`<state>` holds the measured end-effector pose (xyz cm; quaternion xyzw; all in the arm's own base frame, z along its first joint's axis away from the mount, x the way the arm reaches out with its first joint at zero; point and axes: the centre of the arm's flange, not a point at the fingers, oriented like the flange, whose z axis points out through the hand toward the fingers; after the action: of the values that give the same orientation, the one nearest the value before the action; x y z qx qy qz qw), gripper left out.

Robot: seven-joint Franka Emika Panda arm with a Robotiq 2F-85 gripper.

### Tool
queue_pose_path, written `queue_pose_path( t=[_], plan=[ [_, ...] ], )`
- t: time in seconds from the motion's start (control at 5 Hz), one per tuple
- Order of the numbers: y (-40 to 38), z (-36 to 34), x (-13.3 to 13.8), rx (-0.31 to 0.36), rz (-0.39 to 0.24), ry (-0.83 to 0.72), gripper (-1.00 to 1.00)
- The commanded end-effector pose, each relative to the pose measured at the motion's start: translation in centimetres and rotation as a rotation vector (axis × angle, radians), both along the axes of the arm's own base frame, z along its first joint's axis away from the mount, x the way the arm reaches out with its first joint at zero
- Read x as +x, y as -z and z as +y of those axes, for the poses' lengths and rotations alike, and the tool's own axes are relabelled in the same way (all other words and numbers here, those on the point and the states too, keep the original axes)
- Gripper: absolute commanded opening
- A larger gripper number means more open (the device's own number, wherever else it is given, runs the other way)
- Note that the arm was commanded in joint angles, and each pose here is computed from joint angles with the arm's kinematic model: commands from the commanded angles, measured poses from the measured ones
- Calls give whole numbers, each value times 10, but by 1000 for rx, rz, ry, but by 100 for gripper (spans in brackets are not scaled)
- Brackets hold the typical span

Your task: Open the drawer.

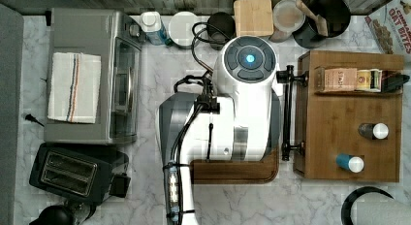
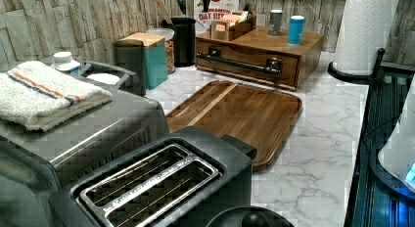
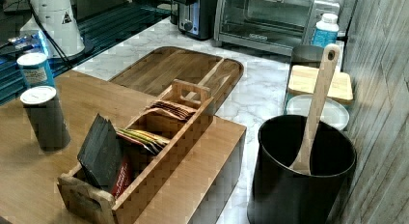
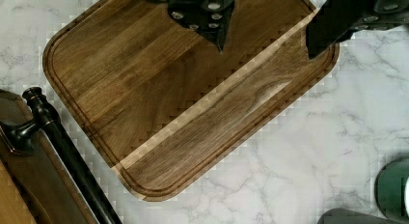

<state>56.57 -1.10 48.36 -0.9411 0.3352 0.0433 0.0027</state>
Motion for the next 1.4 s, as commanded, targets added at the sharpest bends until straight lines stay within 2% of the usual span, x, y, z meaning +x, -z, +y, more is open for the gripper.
queue_pose_path(
  t=[0.2,0.4,0.6,1.0,1.2,1.4],
  plan=[
    [5,0,-2,6,10,2,100],
    [22,-5,-19,-15,-12,-142,100],
    [49,-32,-29,-70,-55,-322,100],
    [56,-108,-26,-71,-82,-550,100],
    [62,-139,-24,-103,-117,-605,100],
    [74,-159,-25,-155,-181,-637,100]
  ],
)
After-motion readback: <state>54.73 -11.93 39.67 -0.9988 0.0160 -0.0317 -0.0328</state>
